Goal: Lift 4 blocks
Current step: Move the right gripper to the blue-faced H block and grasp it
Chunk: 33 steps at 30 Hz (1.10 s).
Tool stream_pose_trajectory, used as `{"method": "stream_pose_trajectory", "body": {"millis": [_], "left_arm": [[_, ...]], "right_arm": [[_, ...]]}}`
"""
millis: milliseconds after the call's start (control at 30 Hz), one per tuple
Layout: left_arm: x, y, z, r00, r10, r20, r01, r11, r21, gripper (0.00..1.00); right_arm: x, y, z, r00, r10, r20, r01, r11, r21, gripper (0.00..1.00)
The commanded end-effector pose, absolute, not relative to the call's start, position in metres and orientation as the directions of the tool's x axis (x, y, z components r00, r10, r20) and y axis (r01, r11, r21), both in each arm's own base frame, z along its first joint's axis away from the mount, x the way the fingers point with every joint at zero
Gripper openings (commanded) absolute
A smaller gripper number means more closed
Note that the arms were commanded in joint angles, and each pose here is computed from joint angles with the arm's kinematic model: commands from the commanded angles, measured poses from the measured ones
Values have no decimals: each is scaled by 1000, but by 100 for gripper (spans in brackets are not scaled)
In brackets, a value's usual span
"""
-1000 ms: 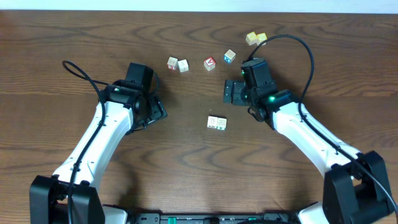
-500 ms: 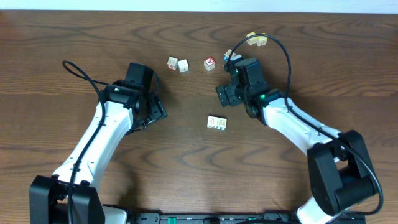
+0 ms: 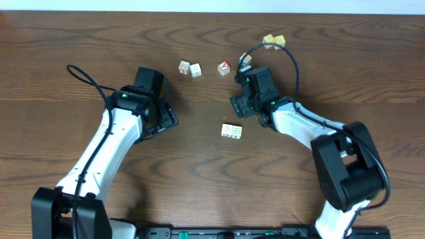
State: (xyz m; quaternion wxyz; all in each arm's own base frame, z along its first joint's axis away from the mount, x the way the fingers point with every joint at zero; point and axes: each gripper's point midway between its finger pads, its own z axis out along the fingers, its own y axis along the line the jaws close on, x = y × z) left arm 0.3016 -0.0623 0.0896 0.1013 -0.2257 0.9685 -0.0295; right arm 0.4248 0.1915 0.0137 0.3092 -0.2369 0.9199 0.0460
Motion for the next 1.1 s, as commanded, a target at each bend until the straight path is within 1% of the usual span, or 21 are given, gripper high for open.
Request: {"method": "stream_pose_trajectory", "body": {"millis": [0, 167, 200, 233, 267, 367, 500, 667, 833, 967, 1067], "left_arm": [[300, -59, 87, -870, -460, -181, -451, 888, -88, 84], [300, -59, 87, -870, -460, -181, -451, 888, -88, 84], [300, -59, 87, -870, -460, -181, -451, 888, -88, 84], [300, -59, 87, -870, -460, -181, -451, 888, -88, 84], [300, -59, 87, -870, -460, -181, -451, 888, -88, 84], [300, -59, 87, -870, -460, -181, -451, 888, -88, 84], [300, -59, 87, -870, -460, -181, -451, 888, -88, 84], [300, -59, 87, -870, -460, -181, -451, 888, -88, 84], [300, -59, 87, -870, -460, -180, -451, 888, -89, 84], [300, -59, 87, -870, -460, -181, -451, 888, -88, 84], [300, -59, 87, -870, -460, -180, -451, 888, -89, 84]], "right_arm": [[421, 194, -4, -686, -456, -567, -518, 853, -61, 82], [424, 187, -10, -692, -454, -562, -516, 855, -56, 82], [424, 186, -10, -694, -453, -560, -515, 856, -54, 80], [424, 185, -10, -696, -450, -559, -512, 857, -53, 73], [424, 183, -11, -700, -446, -557, -508, 860, -51, 71], [424, 179, -12, -710, -439, -551, -498, 866, -47, 67], [423, 179, -12, -719, -426, -548, -487, 872, -39, 50], [425, 177, -7, -730, -394, -558, -460, 887, -25, 35], [426, 173, 10, -740, -354, -571, -422, 906, -14, 32], [421, 166, 34, -753, -318, -576, -379, 925, -16, 29], [415, 160, 52, -763, -287, -580, -344, 939, -13, 29]]}}
